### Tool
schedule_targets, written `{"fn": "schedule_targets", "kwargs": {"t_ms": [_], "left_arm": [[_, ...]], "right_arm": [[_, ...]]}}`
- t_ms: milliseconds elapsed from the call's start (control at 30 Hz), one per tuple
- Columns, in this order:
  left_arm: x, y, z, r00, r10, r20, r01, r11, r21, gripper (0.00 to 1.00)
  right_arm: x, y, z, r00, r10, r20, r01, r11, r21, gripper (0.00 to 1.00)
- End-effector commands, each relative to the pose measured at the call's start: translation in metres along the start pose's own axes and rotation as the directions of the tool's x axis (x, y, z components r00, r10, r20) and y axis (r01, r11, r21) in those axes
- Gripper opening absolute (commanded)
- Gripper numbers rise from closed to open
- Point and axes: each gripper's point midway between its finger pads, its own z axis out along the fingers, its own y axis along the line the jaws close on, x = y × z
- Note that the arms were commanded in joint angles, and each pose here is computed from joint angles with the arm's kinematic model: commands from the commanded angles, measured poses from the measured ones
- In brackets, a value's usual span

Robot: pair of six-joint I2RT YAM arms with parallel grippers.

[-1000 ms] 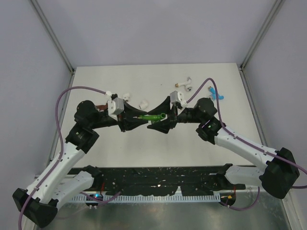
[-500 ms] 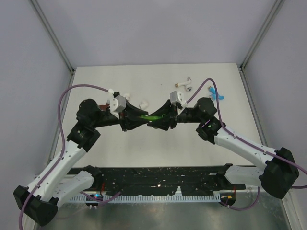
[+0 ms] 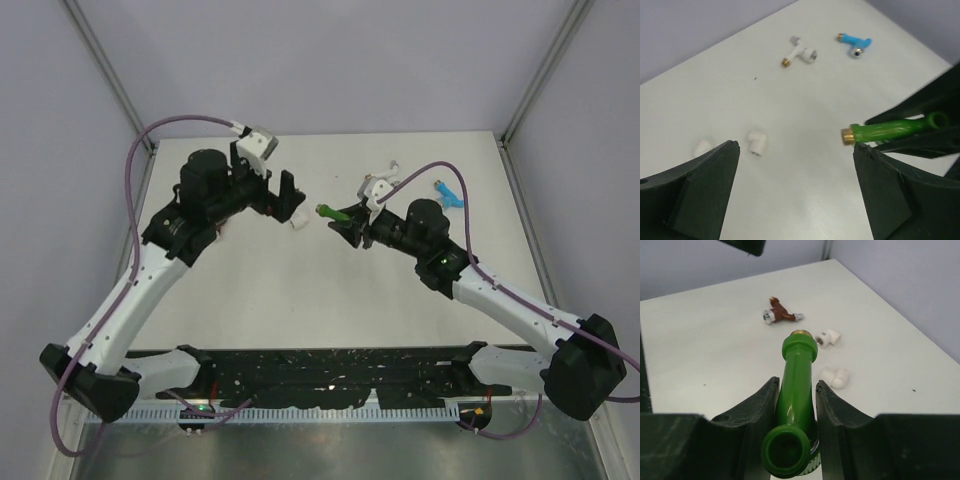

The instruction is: Install the water faucets

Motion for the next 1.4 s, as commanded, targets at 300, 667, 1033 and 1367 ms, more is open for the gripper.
{"fn": "schedule_targets", "kwargs": {"t_ms": [300,667,1033,1367], "left_arm": [[0.118,0.122,0.078,0.782,-0.247,-0.573,-0.094,0.861,-0.5,1.0],[0.185,0.2,0.12,0.655,-0.442,-0.613,-0.083,0.764,-0.64,0.97],[0.245,0.223,0.126,0.522,-0.668,-0.53,0.126,0.675,-0.727,0.87],[0.277,0.226,0.131,0.454,-0.731,-0.509,0.17,0.632,-0.756,0.76]], "right_arm": [[0.008,-0.08,-0.034,0.996,-0.07,-0.054,0.087,0.879,0.468,0.05],[0.008,-0.081,-0.037,0.995,-0.092,-0.045,0.103,0.873,0.476,0.05],[0.01,-0.078,-0.034,0.995,-0.093,-0.044,0.103,0.884,0.457,0.05],[0.013,-0.077,-0.033,0.995,-0.09,-0.043,0.1,0.888,0.449,0.05]]}}
